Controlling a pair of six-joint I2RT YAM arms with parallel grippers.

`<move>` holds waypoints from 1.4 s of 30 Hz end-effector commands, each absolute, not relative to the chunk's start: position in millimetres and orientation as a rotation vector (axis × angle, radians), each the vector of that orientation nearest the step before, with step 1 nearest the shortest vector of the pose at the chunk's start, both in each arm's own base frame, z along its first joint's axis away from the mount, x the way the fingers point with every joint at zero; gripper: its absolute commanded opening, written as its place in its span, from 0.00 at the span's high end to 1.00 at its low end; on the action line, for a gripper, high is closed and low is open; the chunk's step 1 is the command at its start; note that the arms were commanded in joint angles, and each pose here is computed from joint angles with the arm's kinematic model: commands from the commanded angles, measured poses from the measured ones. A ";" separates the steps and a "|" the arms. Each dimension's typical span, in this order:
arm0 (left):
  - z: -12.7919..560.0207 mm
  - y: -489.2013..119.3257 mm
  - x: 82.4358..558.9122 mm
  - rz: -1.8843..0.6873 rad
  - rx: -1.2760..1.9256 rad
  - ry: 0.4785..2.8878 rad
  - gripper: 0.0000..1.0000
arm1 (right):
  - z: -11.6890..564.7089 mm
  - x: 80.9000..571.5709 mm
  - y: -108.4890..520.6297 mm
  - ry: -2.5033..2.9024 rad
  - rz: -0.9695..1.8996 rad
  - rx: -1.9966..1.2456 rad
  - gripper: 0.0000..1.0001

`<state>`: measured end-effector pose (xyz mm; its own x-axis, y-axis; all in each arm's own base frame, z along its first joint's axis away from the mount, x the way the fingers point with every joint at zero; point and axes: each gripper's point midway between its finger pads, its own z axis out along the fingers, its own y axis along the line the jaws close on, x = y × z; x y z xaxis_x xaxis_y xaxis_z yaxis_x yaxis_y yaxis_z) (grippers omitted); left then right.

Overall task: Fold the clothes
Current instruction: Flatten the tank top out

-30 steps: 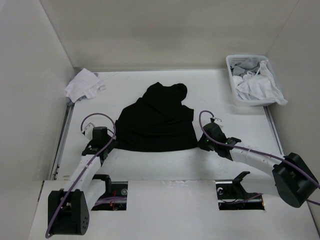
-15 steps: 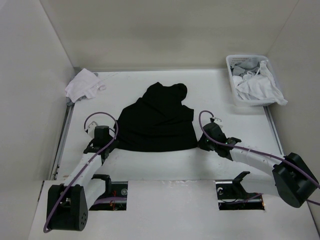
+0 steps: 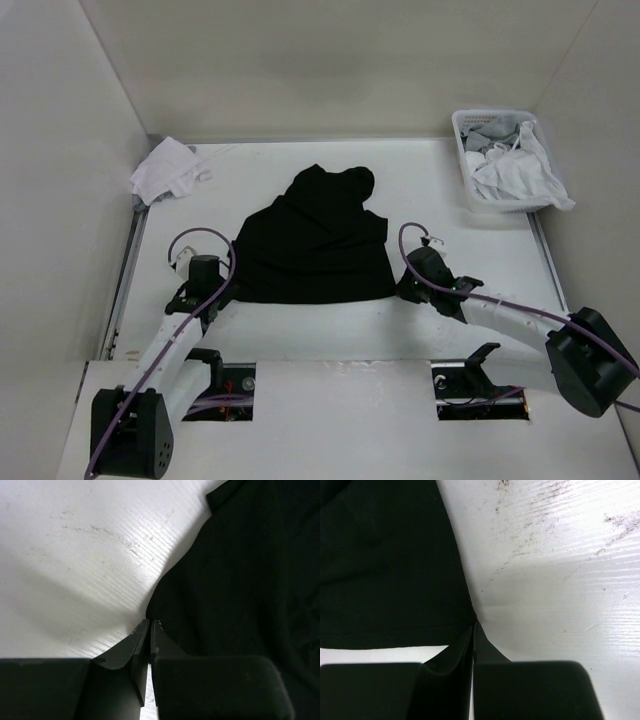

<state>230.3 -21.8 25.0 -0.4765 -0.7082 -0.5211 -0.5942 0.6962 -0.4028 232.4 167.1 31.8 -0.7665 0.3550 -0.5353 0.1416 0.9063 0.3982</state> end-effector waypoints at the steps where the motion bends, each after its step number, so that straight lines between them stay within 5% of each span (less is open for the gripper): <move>1: 36.1 -25.1 231.1 -0.254 -0.984 2.195 0.99 | 46.3 242.9 173.3 2.368 0.498 0.341 0.98; 8: 135.5 -39.8 249.5 -0.419 -0.841 1.981 1.00 | 118.5 244.4 184.3 2.176 0.627 0.290 1.00; 17: 406.7 -44.4 235.0 -0.620 -0.589 1.390 1.00 | 376.1 193.2 144.8 1.705 0.736 0.227 1.00; 27: 586.4 -25.8 199.5 -0.680 -0.505 0.973 0.99 | 584.0 173.0 110.6 1.374 0.695 0.170 1.00; 34: 594.3 -34.7 268.3 -0.582 -0.529 1.004 0.99 | 621.1 215.2 127.7 1.230 0.519 0.129 1.00; 42: 493.8 -47.9 422.6 -0.513 -0.599 1.282 0.99 | 560.6 378.5 174.1 1.425 0.567 0.048 1.00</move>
<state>387.8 -50.3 514.0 0.2540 -0.6371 -0.7277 0.0398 0.7586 -0.6503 342.8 142.1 575.1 0.1586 0.3552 -0.9212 -0.1849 0.9272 0.3257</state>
